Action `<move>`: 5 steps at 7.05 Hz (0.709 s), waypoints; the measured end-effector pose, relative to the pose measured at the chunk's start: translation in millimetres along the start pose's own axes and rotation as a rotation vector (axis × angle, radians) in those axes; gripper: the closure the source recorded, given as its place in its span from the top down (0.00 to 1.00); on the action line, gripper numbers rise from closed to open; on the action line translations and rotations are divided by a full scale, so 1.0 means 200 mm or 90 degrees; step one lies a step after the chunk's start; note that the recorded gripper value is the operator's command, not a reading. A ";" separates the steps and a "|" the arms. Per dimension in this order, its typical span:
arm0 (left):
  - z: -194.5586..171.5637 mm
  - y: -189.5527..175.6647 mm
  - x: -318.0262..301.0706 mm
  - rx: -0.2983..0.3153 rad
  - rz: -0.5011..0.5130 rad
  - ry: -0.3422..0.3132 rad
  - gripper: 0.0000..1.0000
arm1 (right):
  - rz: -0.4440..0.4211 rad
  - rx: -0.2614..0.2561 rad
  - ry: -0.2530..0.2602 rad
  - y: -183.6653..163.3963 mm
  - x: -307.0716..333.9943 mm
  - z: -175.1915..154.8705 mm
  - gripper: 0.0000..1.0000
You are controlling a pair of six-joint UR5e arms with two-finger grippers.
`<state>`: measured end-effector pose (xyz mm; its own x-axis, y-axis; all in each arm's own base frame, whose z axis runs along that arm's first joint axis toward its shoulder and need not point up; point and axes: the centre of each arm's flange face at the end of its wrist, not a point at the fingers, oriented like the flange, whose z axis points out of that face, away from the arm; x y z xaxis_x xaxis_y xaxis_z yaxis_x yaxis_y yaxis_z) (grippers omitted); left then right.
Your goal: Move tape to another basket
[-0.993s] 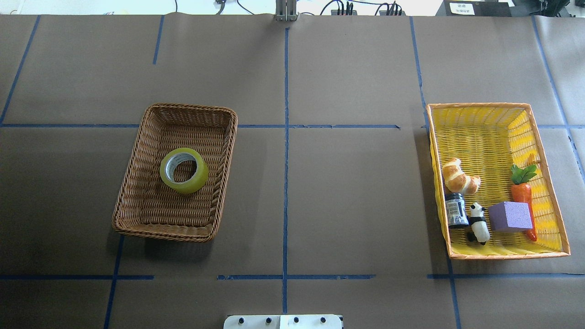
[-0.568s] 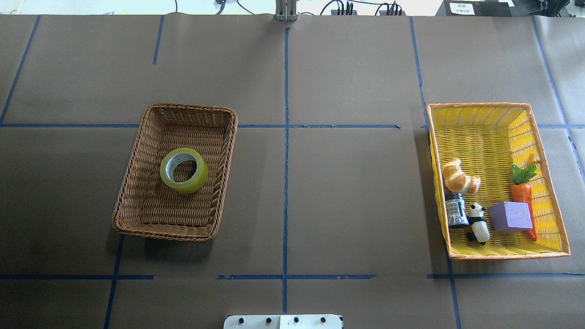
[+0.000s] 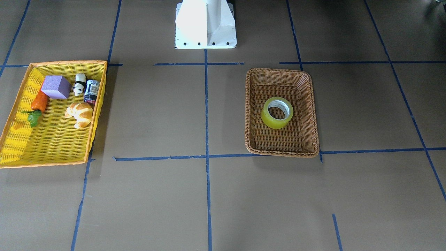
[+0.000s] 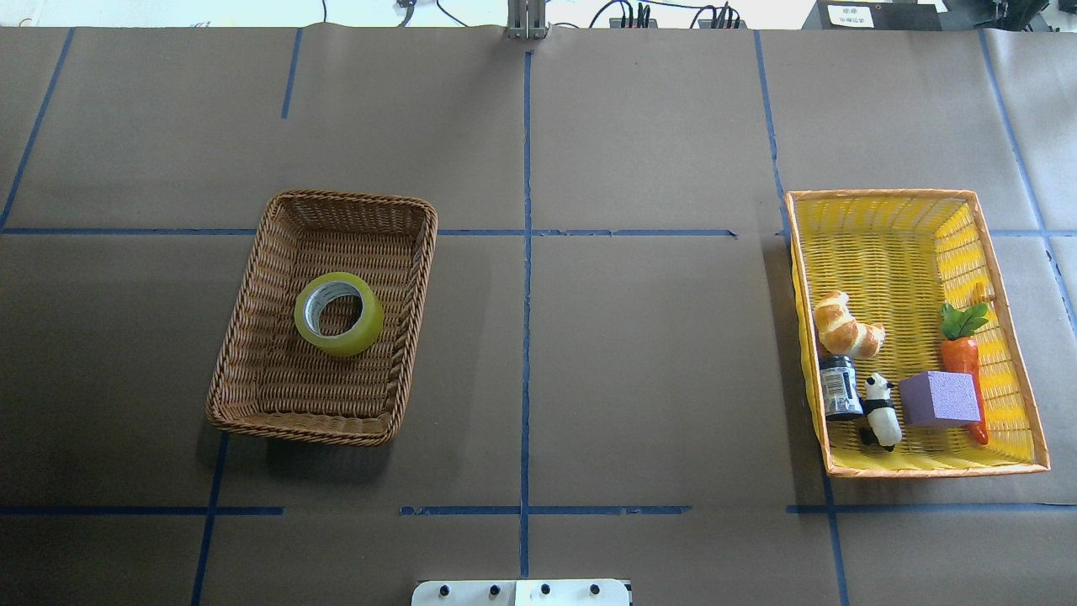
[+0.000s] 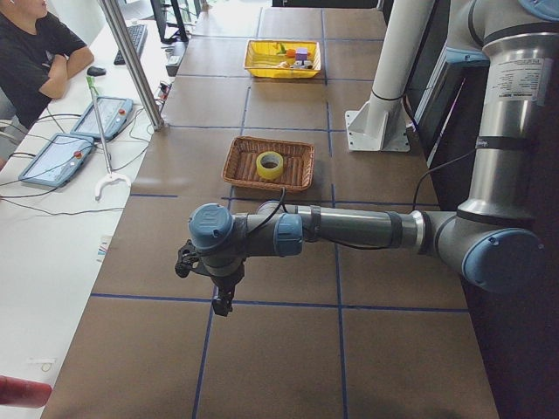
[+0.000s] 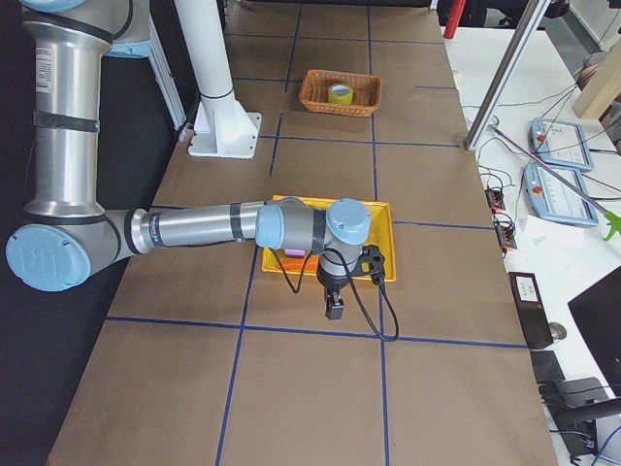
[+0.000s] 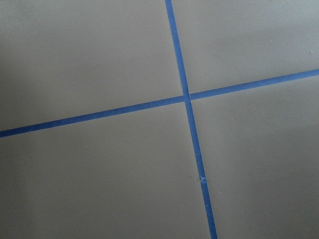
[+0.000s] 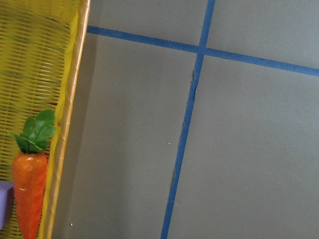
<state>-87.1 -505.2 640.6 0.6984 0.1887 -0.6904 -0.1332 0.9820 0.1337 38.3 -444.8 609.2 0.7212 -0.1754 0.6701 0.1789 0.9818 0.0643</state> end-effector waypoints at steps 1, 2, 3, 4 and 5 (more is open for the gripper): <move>0.00 0.00 0.00 -0.001 -0.002 0.000 1.00 | 0.000 0.000 0.000 0.00 0.00 0.00 1.00; 0.00 0.00 0.00 -0.002 -0.002 -0.001 1.00 | 0.000 0.000 0.000 0.00 0.00 0.00 1.00; 0.00 0.00 0.00 -0.004 0.000 -0.010 1.00 | 0.000 0.000 0.000 0.00 0.00 0.00 1.00; -0.01 0.00 -0.01 -0.005 0.003 -0.026 1.00 | 0.000 0.000 -0.001 0.00 0.00 0.00 1.00; -0.02 0.00 -0.01 -0.006 0.005 -0.036 1.00 | 0.000 0.000 -0.001 0.00 0.00 0.00 1.00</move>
<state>-90.6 -506.3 639.3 0.7357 0.1965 -0.6482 -0.1457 0.9805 0.1318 38.1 -445.4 608.9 0.7203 -0.1755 0.6711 0.1787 0.9818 0.0649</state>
